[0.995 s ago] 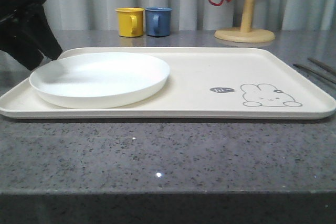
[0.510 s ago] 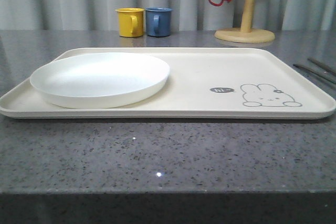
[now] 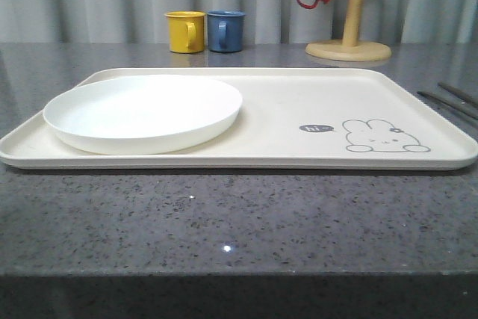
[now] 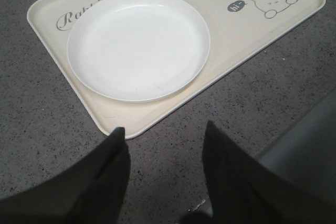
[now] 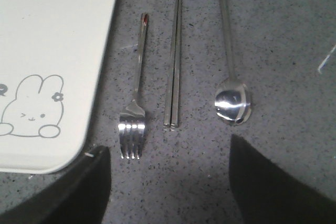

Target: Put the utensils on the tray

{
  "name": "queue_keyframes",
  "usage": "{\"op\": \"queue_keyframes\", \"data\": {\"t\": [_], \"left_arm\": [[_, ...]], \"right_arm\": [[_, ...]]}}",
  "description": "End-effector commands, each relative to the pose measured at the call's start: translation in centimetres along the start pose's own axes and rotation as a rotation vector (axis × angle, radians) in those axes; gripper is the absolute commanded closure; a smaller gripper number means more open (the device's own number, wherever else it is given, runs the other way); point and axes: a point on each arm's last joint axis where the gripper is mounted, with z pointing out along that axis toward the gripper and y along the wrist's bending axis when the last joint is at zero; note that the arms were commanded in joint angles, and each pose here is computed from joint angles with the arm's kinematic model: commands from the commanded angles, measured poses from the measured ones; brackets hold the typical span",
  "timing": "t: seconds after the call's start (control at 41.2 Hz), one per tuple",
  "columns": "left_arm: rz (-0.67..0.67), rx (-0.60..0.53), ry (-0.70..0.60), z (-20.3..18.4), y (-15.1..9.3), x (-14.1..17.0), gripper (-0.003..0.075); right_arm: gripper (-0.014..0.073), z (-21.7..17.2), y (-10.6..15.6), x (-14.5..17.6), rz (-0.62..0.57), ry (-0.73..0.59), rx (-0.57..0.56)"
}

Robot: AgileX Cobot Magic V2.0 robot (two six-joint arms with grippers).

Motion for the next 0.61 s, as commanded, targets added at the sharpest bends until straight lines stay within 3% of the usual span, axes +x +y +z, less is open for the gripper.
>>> {"op": "queue_keyframes", "data": {"t": [0.0, 0.097, 0.486, 0.583], "left_arm": [[-0.007, 0.002, -0.127, -1.3, 0.0, -0.7, 0.0407], [-0.007, 0.002, -0.138, -1.6, 0.0, -0.6, 0.0407], [-0.007, 0.002, -0.136, -1.6, 0.0, -0.6, 0.0407], [-0.007, 0.002, -0.136, -1.6, 0.0, -0.6, 0.0407]], "right_arm": [[0.0087, -0.5, 0.3, -1.4, 0.020, -0.080, -0.023], [0.0088, -0.5, 0.6, -1.4, -0.010, -0.053, -0.050], [0.0089, 2.8, 2.0, -5.0, -0.068, 0.314, -0.067], [0.0158, 4.3, 2.2, -6.0, -0.082, 0.366, -0.065]]}}
